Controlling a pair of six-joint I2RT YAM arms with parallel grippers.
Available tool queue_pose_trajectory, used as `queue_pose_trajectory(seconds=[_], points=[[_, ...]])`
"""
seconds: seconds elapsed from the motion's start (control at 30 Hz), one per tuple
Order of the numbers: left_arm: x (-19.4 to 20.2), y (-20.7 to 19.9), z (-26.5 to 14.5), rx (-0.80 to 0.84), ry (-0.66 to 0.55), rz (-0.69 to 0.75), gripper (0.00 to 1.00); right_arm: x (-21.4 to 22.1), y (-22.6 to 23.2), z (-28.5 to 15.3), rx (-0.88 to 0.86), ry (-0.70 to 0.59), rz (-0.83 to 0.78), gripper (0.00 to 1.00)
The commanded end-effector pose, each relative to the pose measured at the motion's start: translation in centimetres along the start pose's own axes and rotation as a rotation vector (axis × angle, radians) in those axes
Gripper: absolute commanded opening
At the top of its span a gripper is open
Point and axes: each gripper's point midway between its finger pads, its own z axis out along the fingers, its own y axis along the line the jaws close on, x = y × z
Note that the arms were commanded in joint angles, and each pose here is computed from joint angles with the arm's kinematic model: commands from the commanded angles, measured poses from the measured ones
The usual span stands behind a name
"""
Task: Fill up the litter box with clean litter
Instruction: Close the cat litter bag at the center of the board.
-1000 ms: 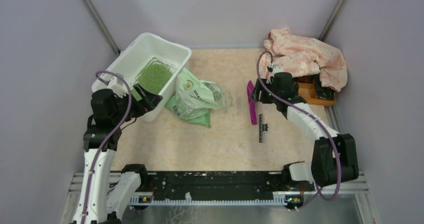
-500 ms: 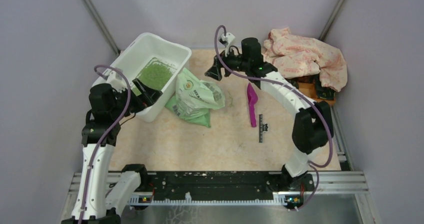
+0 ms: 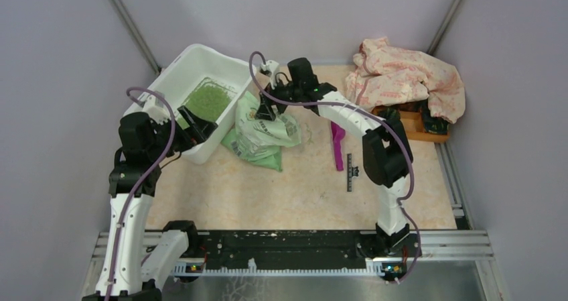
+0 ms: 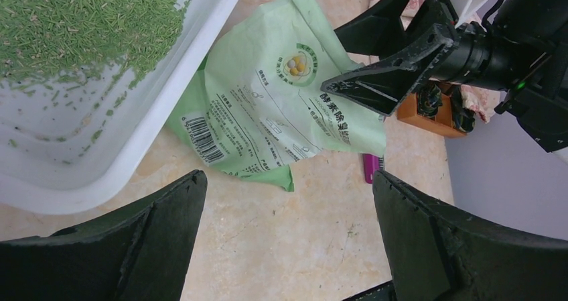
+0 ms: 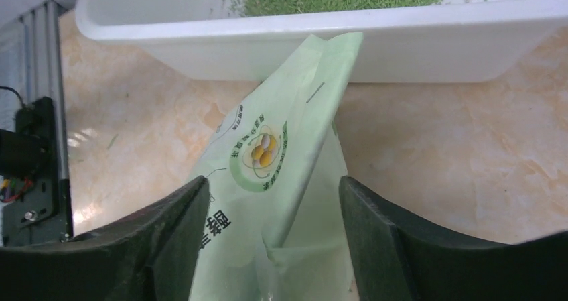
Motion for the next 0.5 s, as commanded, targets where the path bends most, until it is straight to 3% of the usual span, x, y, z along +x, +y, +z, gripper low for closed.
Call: queue_pose_trajectory(seconds=[0.0, 0.1, 0.2, 0.47], points=[[-0.9, -1.0, -0.5, 0.028, -0.021, 0.017, 0.99, -1.0, 0.6, 1.5, 0.050, 0.057, -0.098, 0.66], [-1.0, -1.1, -0.7, 0.030, -0.023, 0.019, 0.99, 0.0, 0.4, 2.1, 0.099, 0.115, -0.087, 0.02], [-0.9, -1.1, -0.9, 0.030, -0.024, 0.021, 0.99, -1.3, 1.2, 1.3, 0.130, 0.073, -0.074, 0.00], [-0.5, -1.4, -1.3, 0.048, -0.020, 0.015, 0.99, -14.5, 7.4, -7.5, 0.201, -0.246, -0.141, 0.00]])
